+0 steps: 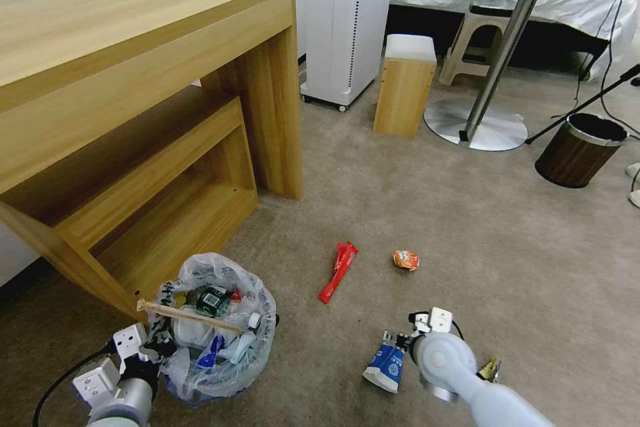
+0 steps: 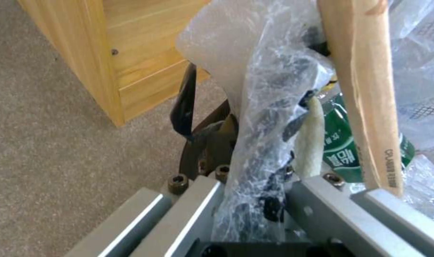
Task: Pick up the trash bin and place the garbage on the floor into it.
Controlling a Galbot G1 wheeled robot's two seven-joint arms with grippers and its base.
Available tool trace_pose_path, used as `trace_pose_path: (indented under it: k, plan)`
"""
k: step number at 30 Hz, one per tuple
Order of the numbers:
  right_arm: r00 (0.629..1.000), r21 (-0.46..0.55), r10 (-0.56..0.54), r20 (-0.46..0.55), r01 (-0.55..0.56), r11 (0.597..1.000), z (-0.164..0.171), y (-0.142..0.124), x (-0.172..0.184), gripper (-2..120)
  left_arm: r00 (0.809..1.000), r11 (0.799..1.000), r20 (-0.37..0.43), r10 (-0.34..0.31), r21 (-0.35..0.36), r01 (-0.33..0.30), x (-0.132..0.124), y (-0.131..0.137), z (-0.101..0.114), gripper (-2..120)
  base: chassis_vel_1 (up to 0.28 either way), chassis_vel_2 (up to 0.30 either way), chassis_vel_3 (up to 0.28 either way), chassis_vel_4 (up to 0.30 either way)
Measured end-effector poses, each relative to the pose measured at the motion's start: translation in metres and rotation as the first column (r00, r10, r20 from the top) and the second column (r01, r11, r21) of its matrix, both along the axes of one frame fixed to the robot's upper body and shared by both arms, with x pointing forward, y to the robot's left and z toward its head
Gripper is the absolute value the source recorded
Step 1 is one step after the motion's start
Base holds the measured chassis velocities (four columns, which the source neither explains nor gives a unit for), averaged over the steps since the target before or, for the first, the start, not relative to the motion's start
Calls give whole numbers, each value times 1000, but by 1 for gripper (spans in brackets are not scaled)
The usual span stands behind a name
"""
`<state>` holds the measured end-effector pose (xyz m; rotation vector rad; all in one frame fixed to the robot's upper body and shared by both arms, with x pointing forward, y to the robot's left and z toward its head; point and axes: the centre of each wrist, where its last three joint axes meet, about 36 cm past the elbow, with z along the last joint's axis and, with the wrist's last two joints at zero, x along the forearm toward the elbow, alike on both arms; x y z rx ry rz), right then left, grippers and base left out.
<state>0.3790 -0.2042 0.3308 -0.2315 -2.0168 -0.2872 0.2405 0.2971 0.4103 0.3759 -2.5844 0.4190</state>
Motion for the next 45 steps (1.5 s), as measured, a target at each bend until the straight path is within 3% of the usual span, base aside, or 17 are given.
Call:
trace_pose_path:
  k: [9, 17, 26, 39, 41, 45]
  plan:
    - [997, -9, 76, -1, -76, 997, -13, 24, -5, 100, 1000, 1000, 5, 8, 0, -8, -2, 1, 3, 0, 0, 0, 0, 0]
    - [995, -26, 102, -10, -102, 994, -46, 48, -17, 97, 1000, 1000, 2, 15, -6, -15, -5, -1, 4, 0, 0, 0, 0, 0]
    - [991, -38, 136, 12, -135, 990, -61, 70, -32, 64, 1000, 1000, 4, 17, -15, -17, -7, -4, 5, 0, 0, 0, 0, 0]
    - [986, -103, 161, 38, -156, 982, -68, 53, -42, 18, 1000, 1000, 4, 17, -17, -17, -8, -6, 3, 0, 0, 0, 0, 0]
    - [983, -119, 172, 61, -164, 979, -67, 47, -43, 9, 1000, 1000, 4, 18, -16, -18, -8, -6, 3, 0, 0, 0, 0, 0]
    - [974, -123, 194, 118, -179, 976, -62, 39, -43, 0, 1000, 1000, 5, 18, -15, -17, -8, -6, 3, 0, 0, 0, 0, 0]
